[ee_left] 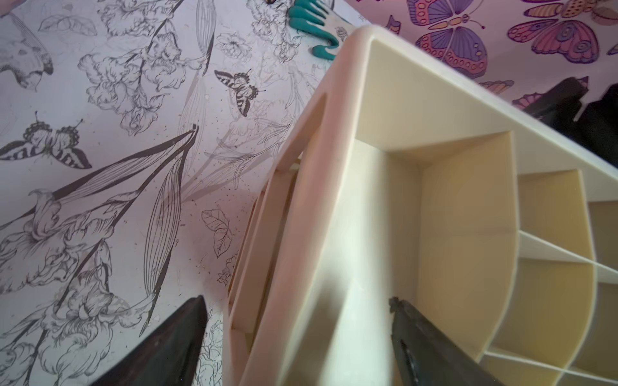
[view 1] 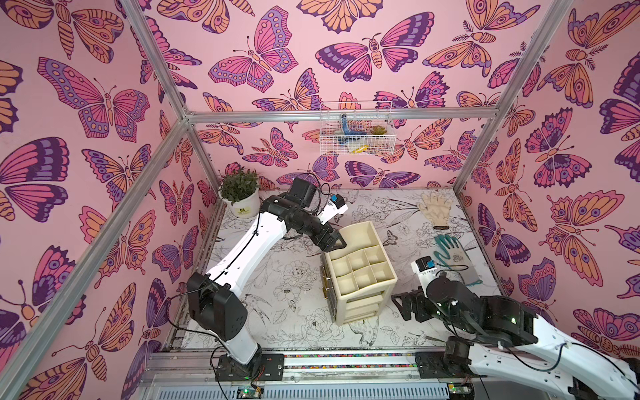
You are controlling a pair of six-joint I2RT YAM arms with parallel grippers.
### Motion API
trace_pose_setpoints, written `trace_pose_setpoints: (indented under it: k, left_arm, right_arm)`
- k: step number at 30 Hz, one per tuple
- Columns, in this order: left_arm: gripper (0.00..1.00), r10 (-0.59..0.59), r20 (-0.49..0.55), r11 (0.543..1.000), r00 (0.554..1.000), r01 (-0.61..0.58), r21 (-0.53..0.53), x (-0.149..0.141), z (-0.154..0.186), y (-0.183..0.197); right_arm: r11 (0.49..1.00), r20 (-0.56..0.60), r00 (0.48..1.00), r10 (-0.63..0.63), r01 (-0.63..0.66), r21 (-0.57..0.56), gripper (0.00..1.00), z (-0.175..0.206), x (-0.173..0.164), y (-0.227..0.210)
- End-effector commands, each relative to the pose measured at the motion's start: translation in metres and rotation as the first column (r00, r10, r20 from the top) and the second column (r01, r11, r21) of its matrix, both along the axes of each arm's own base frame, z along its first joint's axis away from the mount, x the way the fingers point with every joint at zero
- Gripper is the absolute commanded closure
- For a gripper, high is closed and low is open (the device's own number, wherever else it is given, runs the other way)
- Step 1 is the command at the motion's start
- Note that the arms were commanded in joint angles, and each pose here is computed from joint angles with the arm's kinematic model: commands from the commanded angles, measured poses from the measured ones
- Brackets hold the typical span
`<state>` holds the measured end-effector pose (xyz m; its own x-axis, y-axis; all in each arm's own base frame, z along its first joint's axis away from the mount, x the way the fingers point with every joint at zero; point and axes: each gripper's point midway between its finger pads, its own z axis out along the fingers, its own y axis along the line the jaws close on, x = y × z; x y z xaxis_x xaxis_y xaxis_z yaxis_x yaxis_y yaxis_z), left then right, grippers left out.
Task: Take the mice out of the drawer
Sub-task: Move the storage box to the center of the board.
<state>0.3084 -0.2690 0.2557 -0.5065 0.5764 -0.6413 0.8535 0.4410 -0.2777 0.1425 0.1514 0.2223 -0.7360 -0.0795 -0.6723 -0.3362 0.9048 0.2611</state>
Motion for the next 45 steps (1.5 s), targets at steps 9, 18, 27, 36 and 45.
trace_pose_setpoints:
  k: [9, 18, 27, 36, 45]
  left_arm:
    - [0.00, 0.466, 0.374, 0.885, 0.802, -0.422, -0.198, 0.035, 0.113, 0.082]
    - [0.00, 0.667, 0.224, 0.745, 0.711, -0.638, -0.194, 0.005, 0.092, 0.140]
    - [0.00, 0.719, 0.059, 0.690, 0.692, -0.701, -0.181, -0.036, 0.047, 0.147]
    - [0.00, 0.739, -0.087, 0.659, 0.668, -0.744, -0.108, -0.061, -0.007, 0.143]
    - [0.00, 0.695, -0.143, 0.695, 0.704, -0.710, -0.118, -0.076, -0.026, 0.119]
  right_arm:
    - [0.992, 0.232, 0.972, 0.041, -0.012, -0.126, 0.01, 0.118, 0.052, 0.023]
    - [0.985, -0.014, 0.991, 0.135, -0.135, -0.103, 0.08, 0.111, 0.118, 0.047]
    - [0.969, -0.139, 0.968, 0.210, -0.225, -0.098, 0.12, 0.096, 0.130, 0.069]
    - [0.964, -0.215, 0.957, 0.195, -0.228, -0.140, 0.27, 0.068, 0.141, 0.071]
    - [0.964, -0.259, 0.950, 0.177, -0.221, -0.152, 0.64, 0.055, 0.158, 0.070]
